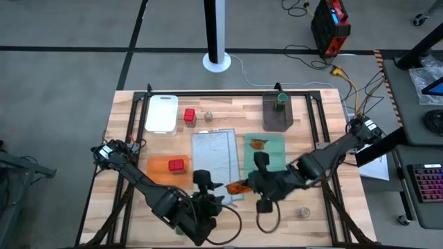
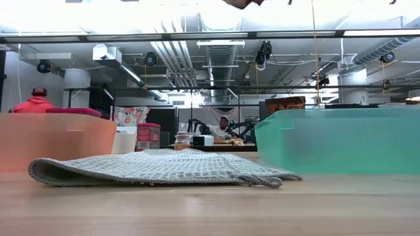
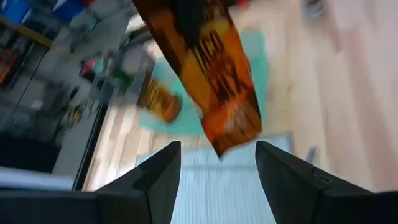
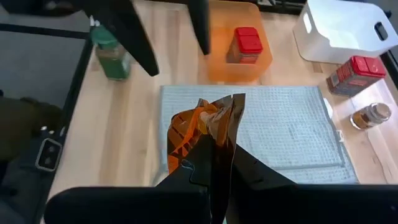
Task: Sort spices by type
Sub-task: Put the orange seasoning packet into the green bin
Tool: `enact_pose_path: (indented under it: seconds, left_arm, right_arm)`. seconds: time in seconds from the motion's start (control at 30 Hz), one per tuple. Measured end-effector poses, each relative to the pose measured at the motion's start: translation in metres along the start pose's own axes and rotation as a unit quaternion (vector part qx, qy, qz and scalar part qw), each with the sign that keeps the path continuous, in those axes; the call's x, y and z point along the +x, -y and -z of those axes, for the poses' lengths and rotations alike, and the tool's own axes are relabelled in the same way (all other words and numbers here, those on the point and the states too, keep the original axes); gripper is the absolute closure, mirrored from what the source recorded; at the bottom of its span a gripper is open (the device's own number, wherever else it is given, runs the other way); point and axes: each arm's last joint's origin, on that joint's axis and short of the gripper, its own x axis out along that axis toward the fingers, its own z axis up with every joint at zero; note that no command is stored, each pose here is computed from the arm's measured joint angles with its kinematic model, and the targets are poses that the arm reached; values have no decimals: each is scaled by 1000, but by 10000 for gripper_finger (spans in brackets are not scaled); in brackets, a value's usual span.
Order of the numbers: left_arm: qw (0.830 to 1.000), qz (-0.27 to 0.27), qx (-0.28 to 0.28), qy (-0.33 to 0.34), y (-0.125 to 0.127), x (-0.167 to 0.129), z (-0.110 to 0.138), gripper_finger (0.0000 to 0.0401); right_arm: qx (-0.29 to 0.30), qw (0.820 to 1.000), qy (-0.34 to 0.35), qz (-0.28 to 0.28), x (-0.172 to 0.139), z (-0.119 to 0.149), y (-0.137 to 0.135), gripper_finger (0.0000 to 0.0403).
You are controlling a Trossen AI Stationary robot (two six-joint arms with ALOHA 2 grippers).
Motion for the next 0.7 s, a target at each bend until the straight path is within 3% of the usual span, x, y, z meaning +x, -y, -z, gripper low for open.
enact_pose_path:
  seconds: [0.2, 0.37, 0.57, 0.7]
  left_arm:
    - [997, 61, -1, 37, -8, 8, -18, 251]
    - [996, 79, -16, 45, -18, 20, -25, 289]
    - [979, 190, -26, 72, -24, 30, -37, 281]
    - [977, 195, -37, 80, -27, 36, -39, 262]
  right_arm:
    - [-11, 1000, 9, 1, -8, 7, -21, 394]
    - [-13, 1000, 17, 2, -13, 10, -30, 394]
    - [-13, 1000, 20, -1, -17, 13, -37, 394]
    - [-17, 1000, 21, -3, -19, 14, -40, 394]
